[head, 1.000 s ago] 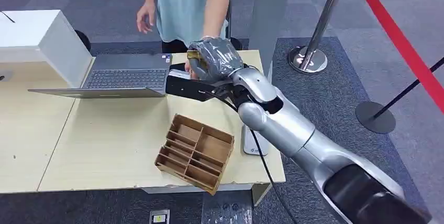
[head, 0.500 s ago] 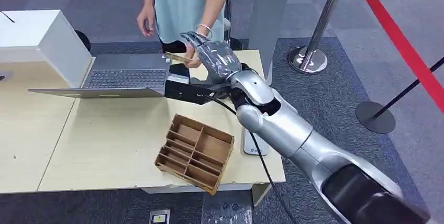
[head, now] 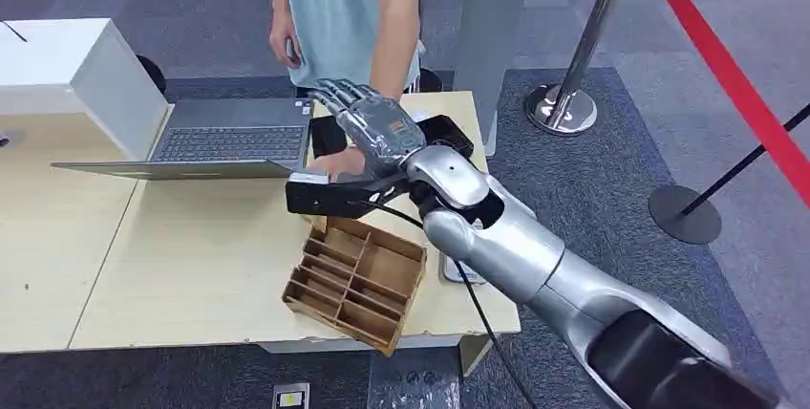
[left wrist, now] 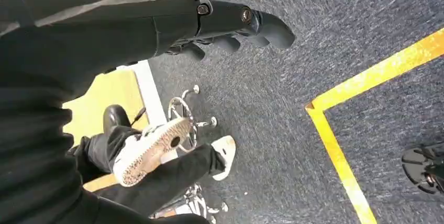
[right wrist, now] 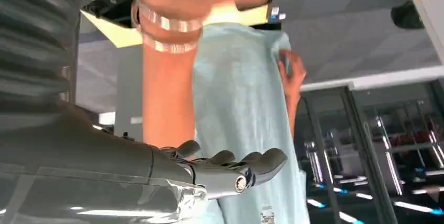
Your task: Pass the card to the sensor for recognition and then transmit it.
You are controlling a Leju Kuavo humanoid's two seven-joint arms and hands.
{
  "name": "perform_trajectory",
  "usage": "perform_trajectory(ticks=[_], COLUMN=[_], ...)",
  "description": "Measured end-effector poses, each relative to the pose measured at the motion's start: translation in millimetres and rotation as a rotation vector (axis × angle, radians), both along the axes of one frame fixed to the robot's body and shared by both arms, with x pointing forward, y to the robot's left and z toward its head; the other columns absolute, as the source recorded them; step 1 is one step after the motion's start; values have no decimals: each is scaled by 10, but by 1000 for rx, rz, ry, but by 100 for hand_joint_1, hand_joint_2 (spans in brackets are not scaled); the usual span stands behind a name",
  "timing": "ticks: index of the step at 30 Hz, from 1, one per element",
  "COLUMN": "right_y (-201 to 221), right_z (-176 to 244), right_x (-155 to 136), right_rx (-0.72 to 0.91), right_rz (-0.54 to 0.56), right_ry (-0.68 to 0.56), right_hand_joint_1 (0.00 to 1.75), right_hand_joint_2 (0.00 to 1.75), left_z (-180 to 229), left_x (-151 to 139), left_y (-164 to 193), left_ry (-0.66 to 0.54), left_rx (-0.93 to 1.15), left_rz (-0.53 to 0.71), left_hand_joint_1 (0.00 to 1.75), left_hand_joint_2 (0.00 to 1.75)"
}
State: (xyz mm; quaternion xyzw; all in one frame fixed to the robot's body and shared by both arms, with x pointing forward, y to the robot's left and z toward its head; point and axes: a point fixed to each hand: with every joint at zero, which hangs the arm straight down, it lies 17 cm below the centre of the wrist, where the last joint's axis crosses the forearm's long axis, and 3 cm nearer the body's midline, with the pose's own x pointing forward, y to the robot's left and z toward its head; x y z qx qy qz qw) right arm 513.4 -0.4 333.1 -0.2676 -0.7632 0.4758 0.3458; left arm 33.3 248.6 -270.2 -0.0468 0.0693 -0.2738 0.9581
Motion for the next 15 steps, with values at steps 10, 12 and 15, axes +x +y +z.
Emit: perform_trajectory(ticks=[10,12,15], right_y=[115,109,93], right_z=[-90,-115,-102], right_x=[-281,-332,-414], right_rx=[-13,-17,-16], right_rz=[59,66,76], right_ry=[31,36,30], right_hand_joint_1=[47,38,30], right_hand_joint_2=[175,175,175], left_z=[1,2,1], left_x=[-6,-9,-19], left_y=[-10,-14,-18], left_ry=[3,4,6], left_rx=[-3,-4,-5], left_rz=[16,20,23], left_hand_joint_1=[0,0,0], left_hand_joint_2=[175,175,175])
